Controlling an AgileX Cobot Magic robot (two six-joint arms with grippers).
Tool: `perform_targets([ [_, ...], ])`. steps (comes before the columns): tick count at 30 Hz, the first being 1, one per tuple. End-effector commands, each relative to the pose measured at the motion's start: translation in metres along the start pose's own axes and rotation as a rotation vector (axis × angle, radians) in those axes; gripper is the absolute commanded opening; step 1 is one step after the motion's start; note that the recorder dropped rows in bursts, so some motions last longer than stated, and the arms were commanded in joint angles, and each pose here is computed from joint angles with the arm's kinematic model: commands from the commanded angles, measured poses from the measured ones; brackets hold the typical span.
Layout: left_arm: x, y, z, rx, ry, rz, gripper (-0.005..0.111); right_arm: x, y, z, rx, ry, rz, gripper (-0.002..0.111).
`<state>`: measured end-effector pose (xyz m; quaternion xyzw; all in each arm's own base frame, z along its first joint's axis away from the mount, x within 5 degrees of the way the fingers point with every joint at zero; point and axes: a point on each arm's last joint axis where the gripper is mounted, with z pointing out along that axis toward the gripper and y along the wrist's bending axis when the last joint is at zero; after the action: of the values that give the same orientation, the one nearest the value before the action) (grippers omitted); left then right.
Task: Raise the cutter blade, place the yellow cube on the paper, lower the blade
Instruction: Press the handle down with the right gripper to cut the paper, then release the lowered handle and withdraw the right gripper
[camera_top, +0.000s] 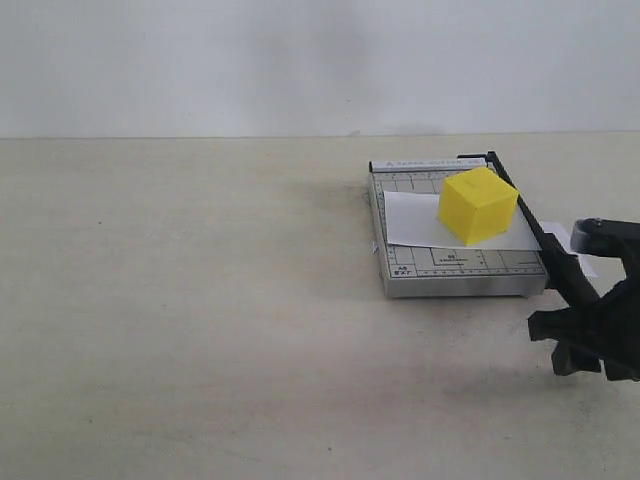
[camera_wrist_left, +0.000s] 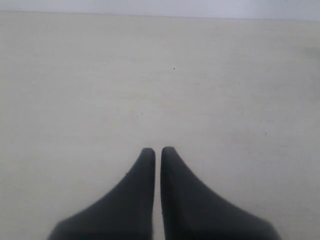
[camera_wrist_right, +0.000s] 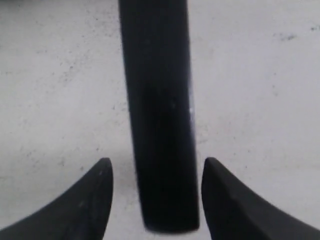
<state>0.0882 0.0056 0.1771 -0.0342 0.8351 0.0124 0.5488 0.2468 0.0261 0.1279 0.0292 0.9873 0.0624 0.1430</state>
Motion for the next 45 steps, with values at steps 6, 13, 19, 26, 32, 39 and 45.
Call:
perform_targets([
  [6,0.001,0.0,0.0,0.005,-0.005,0.003,0.004,0.029,0.011,-0.08,-0.084,0.011,0.04,0.052],
  [13,0.001,0.0,0.0,0.005,-0.005,0.003,0.004,0.089,0.007,-0.144,-0.155,-0.516,-0.011,0.001],
  [19,0.001,0.0,0.0,0.005,-0.005,0.003,0.004,0.145,-0.003,-0.194,-0.175,-1.198,-0.105,0.001],
  [26,0.001,0.0,-0.001,0.004,-0.011,0.003,0.004,0.154,-0.009,-0.2,-0.03,-1.345,-0.229,0.001],
  [32,0.001,0.0,-0.001,0.004,-0.009,0.003,0.004,0.157,-0.018,-0.141,-0.004,-1.185,-0.177,0.0],
  [39,0.001,0.0,-0.001,0.004,-0.011,0.007,0.004,0.167,-0.031,-0.112,0.15,-1.045,-0.093,0.0],
  [45,0.0,0.0,-0.001,0.005,-0.013,0.007,0.004,0.168,-0.032,-0.11,0.146,-1.024,-0.041,0.0],
])
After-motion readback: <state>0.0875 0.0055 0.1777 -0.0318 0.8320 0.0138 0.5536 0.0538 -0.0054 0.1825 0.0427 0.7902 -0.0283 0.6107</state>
